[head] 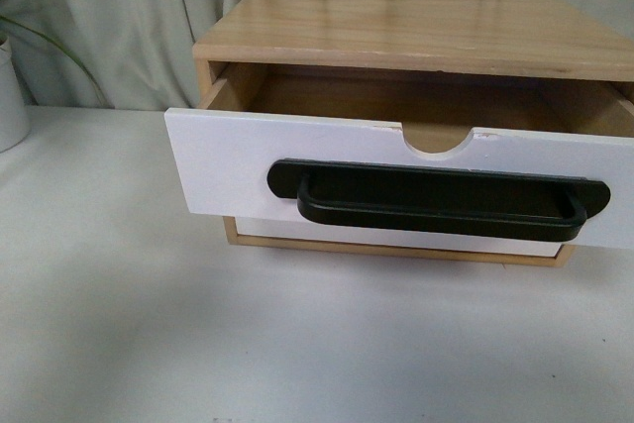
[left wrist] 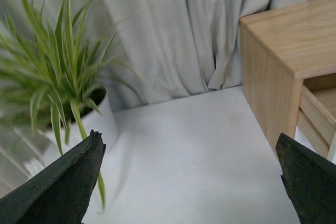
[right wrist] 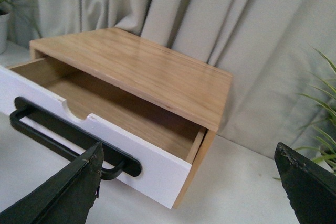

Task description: Pull drawer

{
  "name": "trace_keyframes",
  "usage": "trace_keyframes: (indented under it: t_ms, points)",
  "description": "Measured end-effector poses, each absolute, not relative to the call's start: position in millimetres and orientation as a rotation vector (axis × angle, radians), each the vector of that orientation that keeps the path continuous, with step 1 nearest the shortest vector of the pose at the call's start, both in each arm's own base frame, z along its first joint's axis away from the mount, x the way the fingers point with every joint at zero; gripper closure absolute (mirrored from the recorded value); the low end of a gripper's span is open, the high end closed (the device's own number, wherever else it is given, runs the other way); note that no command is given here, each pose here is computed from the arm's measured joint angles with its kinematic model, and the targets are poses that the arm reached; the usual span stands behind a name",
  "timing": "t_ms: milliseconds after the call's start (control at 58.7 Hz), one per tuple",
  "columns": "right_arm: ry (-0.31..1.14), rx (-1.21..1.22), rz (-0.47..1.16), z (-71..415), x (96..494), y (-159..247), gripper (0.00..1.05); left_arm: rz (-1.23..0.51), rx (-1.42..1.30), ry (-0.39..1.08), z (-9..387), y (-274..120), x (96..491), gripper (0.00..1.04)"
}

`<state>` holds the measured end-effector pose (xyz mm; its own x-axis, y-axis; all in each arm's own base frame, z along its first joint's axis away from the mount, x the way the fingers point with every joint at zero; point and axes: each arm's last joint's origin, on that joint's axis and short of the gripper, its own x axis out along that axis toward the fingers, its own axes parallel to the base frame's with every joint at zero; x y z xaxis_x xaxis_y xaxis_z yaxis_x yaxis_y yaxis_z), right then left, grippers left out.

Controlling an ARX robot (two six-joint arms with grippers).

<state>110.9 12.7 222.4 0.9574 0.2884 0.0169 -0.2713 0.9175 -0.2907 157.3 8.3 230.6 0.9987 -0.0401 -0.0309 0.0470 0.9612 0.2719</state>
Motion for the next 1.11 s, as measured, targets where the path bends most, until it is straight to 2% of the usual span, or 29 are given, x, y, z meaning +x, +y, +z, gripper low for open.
trace_keyframes:
  t_ms: [102,324,392,443,477,511,630,767,852,1107]
  points:
    - [-0.055,-0.249,0.243,219.4,109.4,12.2,0.09,-0.027,0.086,0.053,221.4,7.7,160.0,0.06]
    - [-0.055,-0.231,0.247,219.6,109.1,12.6,0.09,-0.022,0.011,0.047,222.1,7.6,159.8,0.06]
    - [-0.038,-0.202,0.209,218.7,109.1,12.8,0.12,0.010,0.012,0.004,219.7,2.7,156.8,0.20]
    - [-0.012,-0.135,0.081,215.2,108.4,11.7,0.22,0.000,0.010,0.001,215.1,0.8,153.4,0.29]
    - [-0.004,-0.102,0.057,213.2,106.0,10.7,0.28,-0.004,0.010,0.002,211.8,0.2,151.4,0.35]
    - [0.015,-0.080,0.053,209.4,103.5,8.1,0.33,-0.002,0.009,0.004,207.7,0.1,148.7,0.42]
    - [-0.002,-0.024,0.003,197.9,97.5,0.4,0.65,-0.001,0.005,0.003,196.0,0.1,139.4,0.72]
    - [0.009,-0.017,0.005,187.6,98.0,0.4,0.92,0.001,0.004,0.003,188.2,0.1,132.5,0.99]
    - [0.007,-0.019,0.004,184.7,98.0,0.3,1.04,0.000,-0.001,0.003,185.2,0.1,129.4,1.01]
    - [0.005,-0.013,0.004,177.6,97.7,0.3,1.04,0.000,-0.001,0.002,177.6,0.0,120.9,1.01]
